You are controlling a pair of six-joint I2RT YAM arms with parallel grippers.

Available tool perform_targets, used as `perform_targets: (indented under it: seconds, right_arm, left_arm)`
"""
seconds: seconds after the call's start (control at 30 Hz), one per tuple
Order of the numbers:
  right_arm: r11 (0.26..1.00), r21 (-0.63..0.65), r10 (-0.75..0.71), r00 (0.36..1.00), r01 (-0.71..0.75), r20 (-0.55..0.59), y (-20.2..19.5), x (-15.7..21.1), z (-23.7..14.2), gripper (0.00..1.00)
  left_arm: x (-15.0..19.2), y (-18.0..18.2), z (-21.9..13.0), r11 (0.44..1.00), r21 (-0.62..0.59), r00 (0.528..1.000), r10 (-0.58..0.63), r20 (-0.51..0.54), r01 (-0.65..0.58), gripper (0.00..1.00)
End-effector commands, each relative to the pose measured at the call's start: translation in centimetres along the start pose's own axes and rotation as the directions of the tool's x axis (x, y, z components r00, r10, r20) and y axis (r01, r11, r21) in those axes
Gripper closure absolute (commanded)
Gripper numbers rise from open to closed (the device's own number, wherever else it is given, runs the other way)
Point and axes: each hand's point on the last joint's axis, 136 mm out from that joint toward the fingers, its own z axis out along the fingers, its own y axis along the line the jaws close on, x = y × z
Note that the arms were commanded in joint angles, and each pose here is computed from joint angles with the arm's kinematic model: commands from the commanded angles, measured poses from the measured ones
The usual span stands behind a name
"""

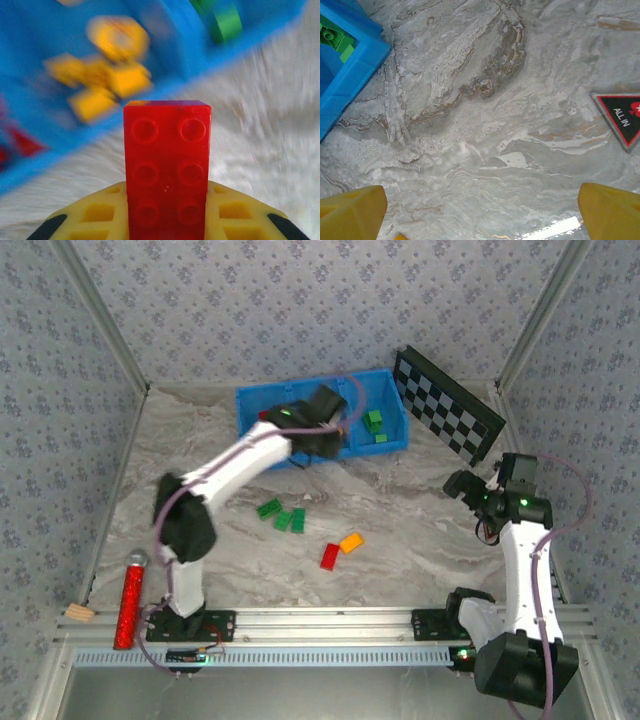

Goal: Sort the legos into containers by color
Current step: Place the lego in the container.

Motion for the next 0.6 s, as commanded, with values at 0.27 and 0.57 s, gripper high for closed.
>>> perform_targets:
  seconds: [0.27, 0.57]
  right_arm:
    - [0.965, -0.216, -0.129, 0.986, 0.150, 0.109, 5.9, -1.5, -1.2, 0.00]
    - [0.888, -0.299, -0.336, 0.937, 0.350, 0.100, 10.2, 0.4, -0.7, 0.00]
  left_arm:
    - [-4.3, 15.3, 2.3, 0.926, -0.212, 0.947, -0.286, 0.147, 0.313, 0.80]
    - [-4.7, 16.8, 10.5, 0.914, -0.186, 0.932, -0.360, 0.033, 0.360, 0.81]
